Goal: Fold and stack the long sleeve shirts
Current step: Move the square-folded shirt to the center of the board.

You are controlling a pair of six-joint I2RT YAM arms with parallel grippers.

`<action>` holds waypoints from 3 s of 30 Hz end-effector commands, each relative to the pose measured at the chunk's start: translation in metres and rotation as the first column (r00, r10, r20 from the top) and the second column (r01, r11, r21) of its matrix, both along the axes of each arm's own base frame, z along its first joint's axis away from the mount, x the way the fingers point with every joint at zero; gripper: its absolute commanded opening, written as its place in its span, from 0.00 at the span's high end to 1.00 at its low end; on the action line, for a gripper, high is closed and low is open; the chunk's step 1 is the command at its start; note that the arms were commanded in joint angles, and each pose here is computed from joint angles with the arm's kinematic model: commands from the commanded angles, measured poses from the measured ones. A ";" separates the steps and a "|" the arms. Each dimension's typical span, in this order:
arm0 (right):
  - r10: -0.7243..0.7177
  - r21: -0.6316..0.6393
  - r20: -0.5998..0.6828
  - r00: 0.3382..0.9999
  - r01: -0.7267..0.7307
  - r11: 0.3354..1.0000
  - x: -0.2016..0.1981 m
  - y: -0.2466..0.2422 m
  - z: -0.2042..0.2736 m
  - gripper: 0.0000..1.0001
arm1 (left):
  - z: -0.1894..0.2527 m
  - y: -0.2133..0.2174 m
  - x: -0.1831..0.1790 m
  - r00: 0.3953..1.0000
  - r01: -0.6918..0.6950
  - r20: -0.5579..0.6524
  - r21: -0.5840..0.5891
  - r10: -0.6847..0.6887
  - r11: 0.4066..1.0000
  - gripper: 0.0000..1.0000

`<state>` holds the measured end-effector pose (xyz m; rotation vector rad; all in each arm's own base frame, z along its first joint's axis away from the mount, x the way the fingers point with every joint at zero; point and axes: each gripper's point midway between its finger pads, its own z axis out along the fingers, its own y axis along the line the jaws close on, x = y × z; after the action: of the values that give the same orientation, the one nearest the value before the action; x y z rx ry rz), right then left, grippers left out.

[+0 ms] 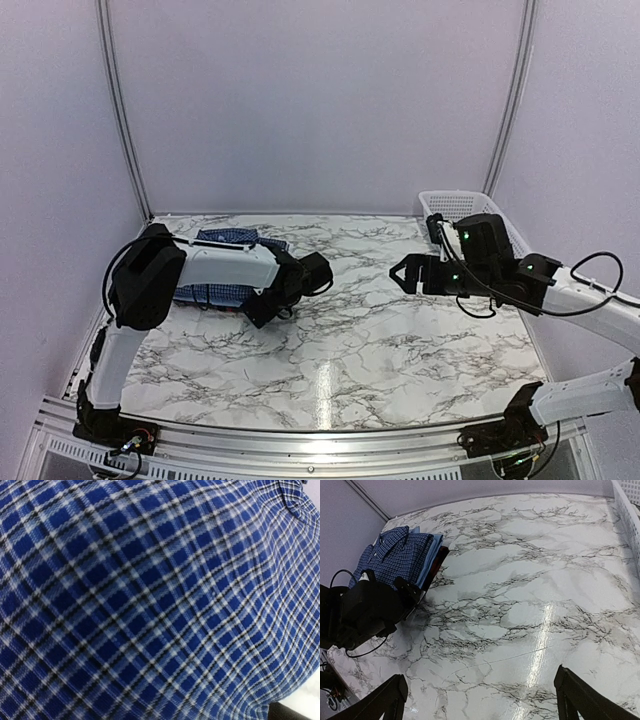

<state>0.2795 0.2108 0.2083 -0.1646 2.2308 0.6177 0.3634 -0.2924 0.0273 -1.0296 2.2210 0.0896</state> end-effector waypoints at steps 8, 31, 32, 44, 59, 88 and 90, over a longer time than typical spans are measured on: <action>-0.026 0.031 -0.001 1.000 0.026 0.999 0.020 0.011 0.002 0.02 | -0.018 0.078 0.025 0.982 -0.026 -0.184 0.101 0.044 0.995 0.01; -0.054 0.043 -0.053 0.997 0.056 0.998 0.054 0.037 -0.023 0.01 | -0.043 0.144 0.131 0.958 0.096 -0.271 0.008 -0.090 0.995 0.01; -0.054 0.042 -0.055 0.997 0.056 0.998 0.054 0.037 -0.023 0.02 | -0.044 0.142 0.135 0.958 0.101 -0.268 -0.009 -0.099 0.995 0.01; -0.049 0.038 -0.072 0.996 0.051 0.998 0.052 0.038 -0.024 0.01 | -0.039 0.121 0.167 0.981 0.059 -0.174 -0.153 -0.086 0.986 0.01; -0.050 0.033 -0.071 0.996 0.052 0.998 0.052 0.037 -0.027 0.01 | -0.012 0.124 0.163 0.970 0.174 -0.146 -0.135 -0.194 0.975 0.01; -0.192 -0.057 0.087 0.977 0.198 0.979 0.071 0.005 -0.002 0.01 | 0.106 0.066 0.064 0.758 0.652 0.013 -0.002 -0.652 0.758 0.01; -0.245 -0.072 0.115 0.963 0.254 0.965 0.070 -0.009 0.002 0.01 | 0.119 0.062 0.053 0.720 0.693 0.044 0.001 -0.692 0.721 0.01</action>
<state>0.3402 0.2315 0.1782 -0.0684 2.2461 0.4825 0.4293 -0.2226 0.1154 -0.2829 2.4764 -0.1959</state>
